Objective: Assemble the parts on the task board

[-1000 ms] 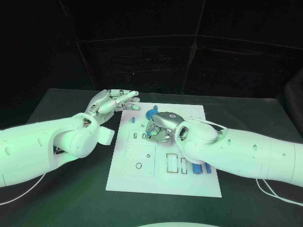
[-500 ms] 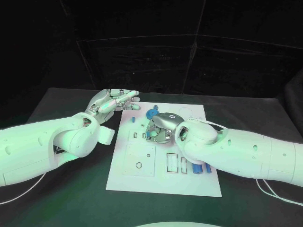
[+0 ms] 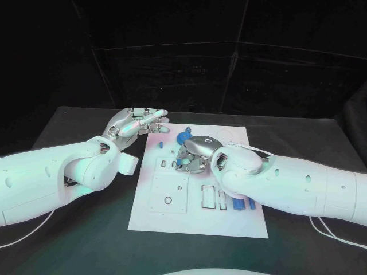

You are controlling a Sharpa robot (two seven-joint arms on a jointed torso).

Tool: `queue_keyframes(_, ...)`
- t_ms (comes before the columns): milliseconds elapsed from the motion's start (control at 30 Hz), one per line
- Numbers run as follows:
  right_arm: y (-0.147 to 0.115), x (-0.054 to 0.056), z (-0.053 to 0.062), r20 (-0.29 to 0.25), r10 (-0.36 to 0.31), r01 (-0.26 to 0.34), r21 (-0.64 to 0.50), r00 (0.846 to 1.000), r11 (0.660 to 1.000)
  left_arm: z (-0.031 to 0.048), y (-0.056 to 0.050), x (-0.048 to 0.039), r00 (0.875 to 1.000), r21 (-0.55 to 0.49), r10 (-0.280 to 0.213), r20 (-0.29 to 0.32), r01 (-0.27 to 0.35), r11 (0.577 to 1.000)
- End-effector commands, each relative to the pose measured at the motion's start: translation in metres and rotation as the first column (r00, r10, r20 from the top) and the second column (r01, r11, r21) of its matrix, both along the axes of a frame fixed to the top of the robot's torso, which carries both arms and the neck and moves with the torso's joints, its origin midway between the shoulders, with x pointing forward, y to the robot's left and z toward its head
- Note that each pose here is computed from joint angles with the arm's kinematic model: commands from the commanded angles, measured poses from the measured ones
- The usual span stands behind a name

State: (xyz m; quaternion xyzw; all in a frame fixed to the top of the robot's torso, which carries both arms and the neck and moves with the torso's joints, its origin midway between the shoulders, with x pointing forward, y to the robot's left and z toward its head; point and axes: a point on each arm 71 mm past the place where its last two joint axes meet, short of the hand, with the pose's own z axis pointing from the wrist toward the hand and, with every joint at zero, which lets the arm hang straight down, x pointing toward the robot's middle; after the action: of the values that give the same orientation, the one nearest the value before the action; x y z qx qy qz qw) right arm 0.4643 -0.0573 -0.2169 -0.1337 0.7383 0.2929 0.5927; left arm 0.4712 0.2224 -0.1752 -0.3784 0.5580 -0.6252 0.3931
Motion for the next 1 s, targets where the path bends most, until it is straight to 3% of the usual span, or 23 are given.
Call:
queue_keyframes(33,0.0,0.0,-0.001,0.003,-0.015,0.015,-0.006,1.0,1.0,0.0015,-0.001,0.0,1.0,-0.009,-0.013,0.003,0.013,1.0)
queue_keyframes(200,-0.001,0.0,0.001,0.015,-0.024,0.024,0.011,1.0,1.0,0.0014,-0.002,0.0,1.0,-0.009,-0.013,0.003,0.013,1.0)
queue_keyframes(433,-0.004,-0.002,0.01,0.076,-0.034,0.024,0.123,0.997,0.992,0.0009,0.0,0.0007,1.0,-0.005,-0.009,-0.001,0.009,1.0)
queue_keyframes(667,-0.022,-0.01,0.02,0.1,0.025,-0.051,0.268,0.995,0.962,-0.0016,0.004,0.0033,1.0,0.046,-0.001,-0.008,0.001,0.999)
queue_keyframes(833,-0.048,-0.012,0.035,0.009,0.111,-0.106,0.385,0.994,0.917,-0.0016,0.009,0.0083,0.998,0.163,-0.048,-0.032,0.053,0.985)
queue_keyframes(1000,-0.081,-0.003,0.055,-0.163,0.12,-0.023,0.501,0.979,0.865,0.0011,0.01,0.0147,0.99,0.337,-0.121,-0.072,0.139,0.931)
